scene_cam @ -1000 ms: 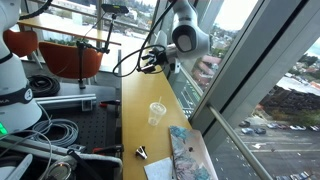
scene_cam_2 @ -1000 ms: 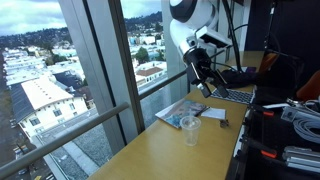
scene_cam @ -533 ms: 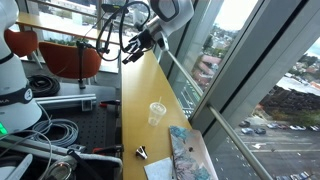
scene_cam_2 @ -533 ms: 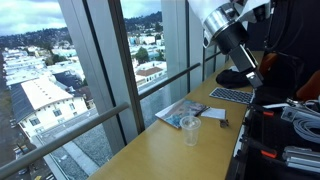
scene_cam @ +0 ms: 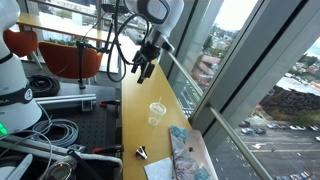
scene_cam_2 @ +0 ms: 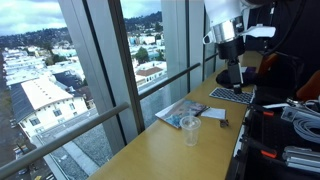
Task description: Put the straw inside the cup
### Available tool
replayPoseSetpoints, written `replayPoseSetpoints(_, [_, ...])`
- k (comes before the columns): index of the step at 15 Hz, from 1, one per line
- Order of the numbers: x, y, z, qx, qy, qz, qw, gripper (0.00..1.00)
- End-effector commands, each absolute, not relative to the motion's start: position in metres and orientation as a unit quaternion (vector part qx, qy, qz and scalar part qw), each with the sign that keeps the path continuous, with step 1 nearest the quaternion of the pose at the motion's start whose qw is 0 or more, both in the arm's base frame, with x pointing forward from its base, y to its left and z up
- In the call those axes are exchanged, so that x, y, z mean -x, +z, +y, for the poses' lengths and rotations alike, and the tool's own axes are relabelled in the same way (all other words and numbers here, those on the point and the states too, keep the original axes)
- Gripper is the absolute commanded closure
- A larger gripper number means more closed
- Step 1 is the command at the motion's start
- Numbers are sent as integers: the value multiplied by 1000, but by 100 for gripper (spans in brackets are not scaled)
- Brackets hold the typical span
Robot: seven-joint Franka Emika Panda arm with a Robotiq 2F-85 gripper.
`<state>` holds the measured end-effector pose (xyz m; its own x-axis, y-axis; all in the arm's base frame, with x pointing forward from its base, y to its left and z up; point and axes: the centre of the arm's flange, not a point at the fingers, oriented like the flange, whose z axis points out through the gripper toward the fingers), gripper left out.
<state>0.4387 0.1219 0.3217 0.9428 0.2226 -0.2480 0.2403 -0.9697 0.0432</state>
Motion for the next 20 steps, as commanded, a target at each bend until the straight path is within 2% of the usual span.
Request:
replayPoseSetpoints(1, [-455, 316, 97, -990, -20, 132, 48, 0])
replayPoseSetpoints(6, [-463, 312, 80, -980, 129, 140, 54, 0])
replayPoseSetpoints(7, [-469, 320, 88, -986, 86, 136, 46, 0])
replayPoseSetpoints(20, [-467, 317, 86, -985, 89, 137, 46, 0])
